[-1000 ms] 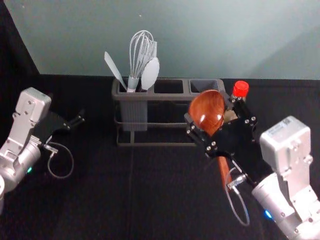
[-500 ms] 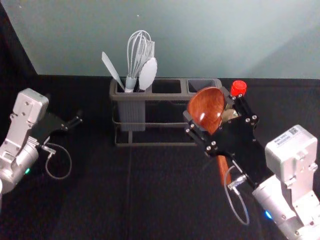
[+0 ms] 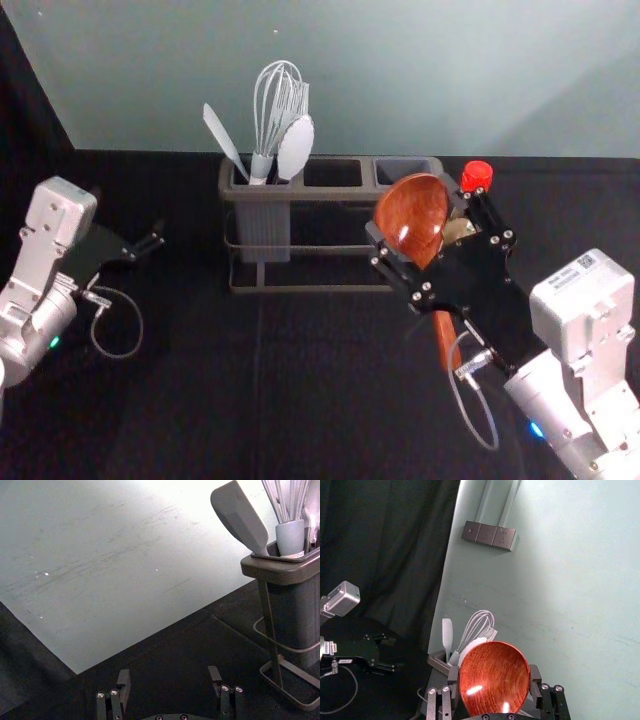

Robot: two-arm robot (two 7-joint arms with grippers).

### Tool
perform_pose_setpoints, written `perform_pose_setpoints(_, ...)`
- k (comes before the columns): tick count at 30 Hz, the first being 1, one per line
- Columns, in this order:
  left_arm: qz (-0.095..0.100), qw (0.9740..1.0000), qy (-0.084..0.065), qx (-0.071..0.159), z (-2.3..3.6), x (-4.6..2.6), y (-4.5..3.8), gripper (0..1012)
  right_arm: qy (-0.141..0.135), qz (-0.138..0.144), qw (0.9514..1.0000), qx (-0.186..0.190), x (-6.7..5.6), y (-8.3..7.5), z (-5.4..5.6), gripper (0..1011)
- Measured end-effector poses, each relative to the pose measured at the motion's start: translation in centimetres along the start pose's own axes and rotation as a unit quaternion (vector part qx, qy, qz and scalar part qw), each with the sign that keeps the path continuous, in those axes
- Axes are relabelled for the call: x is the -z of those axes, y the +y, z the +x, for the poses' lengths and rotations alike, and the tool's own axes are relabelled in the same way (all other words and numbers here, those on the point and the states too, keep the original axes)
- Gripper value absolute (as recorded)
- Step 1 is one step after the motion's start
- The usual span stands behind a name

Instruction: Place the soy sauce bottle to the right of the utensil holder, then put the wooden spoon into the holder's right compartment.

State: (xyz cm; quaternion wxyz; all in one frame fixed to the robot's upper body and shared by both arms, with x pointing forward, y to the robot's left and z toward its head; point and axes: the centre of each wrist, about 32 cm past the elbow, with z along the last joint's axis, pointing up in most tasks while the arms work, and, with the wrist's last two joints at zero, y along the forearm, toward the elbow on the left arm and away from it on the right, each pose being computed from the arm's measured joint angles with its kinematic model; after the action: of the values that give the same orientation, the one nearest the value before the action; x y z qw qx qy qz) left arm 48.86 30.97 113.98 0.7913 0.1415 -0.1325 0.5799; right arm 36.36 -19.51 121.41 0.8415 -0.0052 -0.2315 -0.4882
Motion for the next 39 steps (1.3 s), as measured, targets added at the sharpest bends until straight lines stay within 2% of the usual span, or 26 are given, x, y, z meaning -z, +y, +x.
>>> perform_pose_setpoints(16,0.0,1.0,0.0,0.0,0.0,0.0,0.0,1011,0.0,0.001,1.0,0.0,0.0,0.0,0.0,837)
perform_pose_setpoints(20,0.0,1.0,0.0,0.0,0.0,0.0,0.0,1011,-0.005,0.01,0.9999,0.007,-0.1,0.5,0.4,837)
perform_pose_setpoints(29,0.0,1.0,0.0,0.0,0.0,0.0,0.0,1011,-0.022,0.057,0.998,0.02,0.3,3.4,2.7,837)
perform_pose_setpoints(32,0.0,1.0,0.0,0.0,0.0,0.0,0.0,1011,-0.025,0.082,0.9962,0.017,0.5,5.2,4.0,837)
perform_pose_setpoints(39,0.0,1.0,0.0,0.0,0.0,0.0,0.0,1011,-0.019,0.117,0.9929,0.011,1.1,8.4,5.8,837)
